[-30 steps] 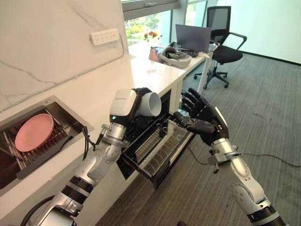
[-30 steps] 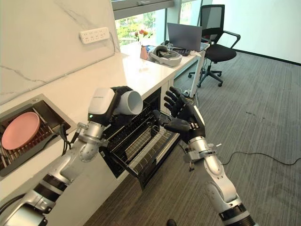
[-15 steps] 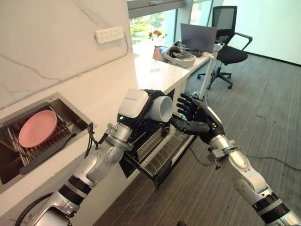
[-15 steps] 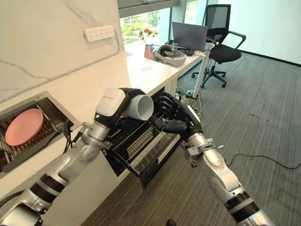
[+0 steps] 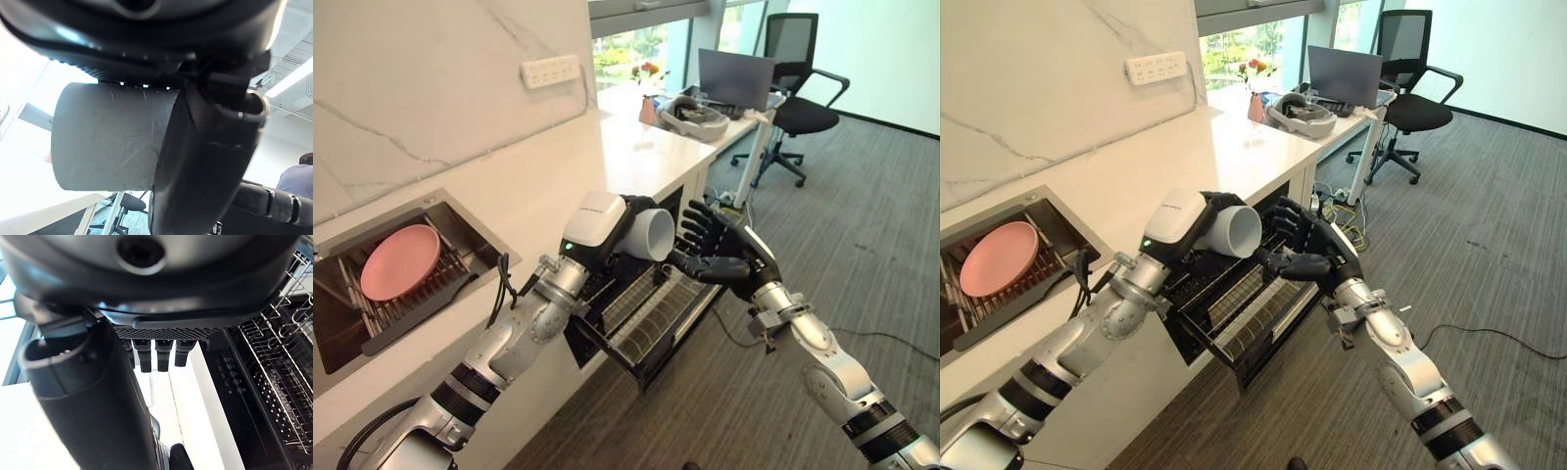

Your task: Place the dishes in the dishwasher.

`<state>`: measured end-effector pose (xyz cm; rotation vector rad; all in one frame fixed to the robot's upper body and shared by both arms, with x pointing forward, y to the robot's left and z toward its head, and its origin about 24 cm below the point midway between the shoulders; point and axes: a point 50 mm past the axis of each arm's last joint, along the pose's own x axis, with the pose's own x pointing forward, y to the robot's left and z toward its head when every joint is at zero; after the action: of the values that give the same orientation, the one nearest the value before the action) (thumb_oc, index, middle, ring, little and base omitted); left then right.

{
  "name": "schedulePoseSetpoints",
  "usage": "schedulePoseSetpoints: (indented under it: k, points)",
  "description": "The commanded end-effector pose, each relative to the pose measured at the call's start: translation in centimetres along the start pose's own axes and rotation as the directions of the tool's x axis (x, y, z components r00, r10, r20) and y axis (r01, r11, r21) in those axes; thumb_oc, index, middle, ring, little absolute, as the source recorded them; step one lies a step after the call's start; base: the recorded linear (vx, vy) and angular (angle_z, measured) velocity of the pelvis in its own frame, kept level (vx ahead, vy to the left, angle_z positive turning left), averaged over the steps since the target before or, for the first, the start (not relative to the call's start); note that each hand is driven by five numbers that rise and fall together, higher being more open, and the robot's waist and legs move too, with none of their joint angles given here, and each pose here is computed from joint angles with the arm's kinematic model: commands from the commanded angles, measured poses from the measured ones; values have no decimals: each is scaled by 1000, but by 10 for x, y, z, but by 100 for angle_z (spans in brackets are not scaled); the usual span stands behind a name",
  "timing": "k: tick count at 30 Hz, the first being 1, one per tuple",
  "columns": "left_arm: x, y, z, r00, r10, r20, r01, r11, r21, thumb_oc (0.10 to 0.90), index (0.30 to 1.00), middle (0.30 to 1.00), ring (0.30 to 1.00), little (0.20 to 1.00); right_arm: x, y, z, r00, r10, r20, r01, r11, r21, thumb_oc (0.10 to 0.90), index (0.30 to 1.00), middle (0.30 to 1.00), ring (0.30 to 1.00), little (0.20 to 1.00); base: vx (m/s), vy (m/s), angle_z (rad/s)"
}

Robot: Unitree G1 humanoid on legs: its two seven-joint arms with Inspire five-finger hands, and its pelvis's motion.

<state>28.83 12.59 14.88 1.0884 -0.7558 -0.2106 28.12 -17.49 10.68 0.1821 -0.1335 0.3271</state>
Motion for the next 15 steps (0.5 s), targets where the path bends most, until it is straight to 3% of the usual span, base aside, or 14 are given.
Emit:
schedulePoseSetpoints:
  k: [1, 7, 15]
  points:
    - [33, 11, 74, 911, 98, 400, -40, 988, -152, 400, 300, 300, 300, 300, 43, 40, 73, 931, 163, 326, -200, 976, 83, 800, 900, 900, 900, 900, -3, -2, 6]
    - [29, -6, 73, 922, 35, 385, 23, 989, -146, 400, 300, 300, 300, 300, 44, 61, 74, 897, 246, 366, -347, 907, 240, 800, 900, 900, 900, 900, 5, -1, 7]
    - [22, -19, 56, 947, -17, 321, 56, 992, -112, 400, 300, 300, 300, 300, 43, 63, 78, 880, 275, 387, -387, 887, 252, 800, 900, 900, 900, 900, 0, 1, 0]
